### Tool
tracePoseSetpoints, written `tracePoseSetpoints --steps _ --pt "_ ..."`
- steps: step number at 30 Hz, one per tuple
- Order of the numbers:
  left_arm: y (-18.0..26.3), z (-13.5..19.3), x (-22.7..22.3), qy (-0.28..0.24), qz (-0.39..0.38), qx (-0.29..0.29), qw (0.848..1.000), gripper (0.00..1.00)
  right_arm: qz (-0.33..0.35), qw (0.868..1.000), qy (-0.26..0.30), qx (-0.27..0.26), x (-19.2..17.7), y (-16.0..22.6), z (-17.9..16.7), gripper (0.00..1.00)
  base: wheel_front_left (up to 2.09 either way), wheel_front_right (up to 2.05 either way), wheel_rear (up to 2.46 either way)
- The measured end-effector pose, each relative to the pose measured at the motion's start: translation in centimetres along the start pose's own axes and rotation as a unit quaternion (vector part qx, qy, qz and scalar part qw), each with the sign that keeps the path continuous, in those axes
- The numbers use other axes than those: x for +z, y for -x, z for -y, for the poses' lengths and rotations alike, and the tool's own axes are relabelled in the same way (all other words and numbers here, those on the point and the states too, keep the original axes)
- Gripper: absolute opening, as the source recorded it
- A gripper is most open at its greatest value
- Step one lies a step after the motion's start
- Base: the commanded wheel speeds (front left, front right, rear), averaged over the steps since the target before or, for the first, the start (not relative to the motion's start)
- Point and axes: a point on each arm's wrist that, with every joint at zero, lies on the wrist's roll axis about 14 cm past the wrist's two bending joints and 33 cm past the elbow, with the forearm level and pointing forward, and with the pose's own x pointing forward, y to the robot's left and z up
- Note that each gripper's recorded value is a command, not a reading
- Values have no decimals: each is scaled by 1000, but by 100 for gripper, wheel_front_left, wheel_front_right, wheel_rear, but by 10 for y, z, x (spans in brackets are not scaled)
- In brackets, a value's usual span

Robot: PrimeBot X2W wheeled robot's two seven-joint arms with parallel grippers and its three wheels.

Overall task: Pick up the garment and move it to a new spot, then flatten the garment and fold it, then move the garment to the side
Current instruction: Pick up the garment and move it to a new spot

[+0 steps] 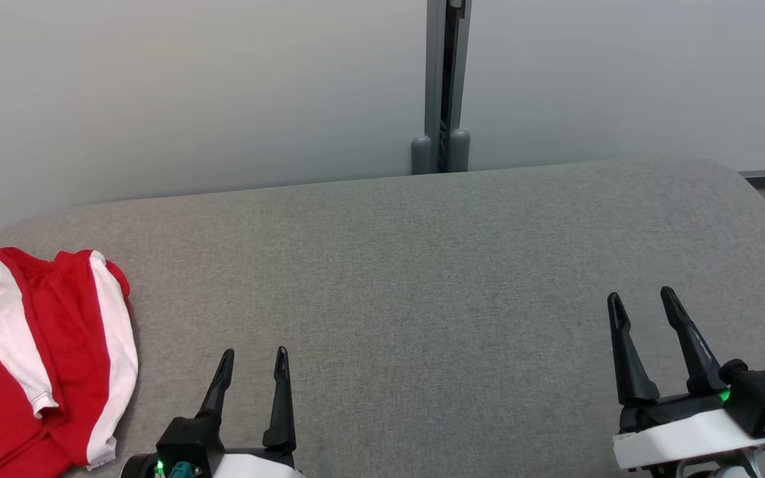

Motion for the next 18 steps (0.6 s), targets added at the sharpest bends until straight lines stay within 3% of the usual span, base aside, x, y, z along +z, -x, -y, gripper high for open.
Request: tracePoseSetpoints --steps 9,18 --pt "12 -33 11 -11 18 50 999 100 -10 998 -18 52 -10 -13 -34 100 0 0 0" --pt "45 -83 18 -26 31 129 991 100 -23 989 -51 134 -21 -28 -92 100 0 0 0"
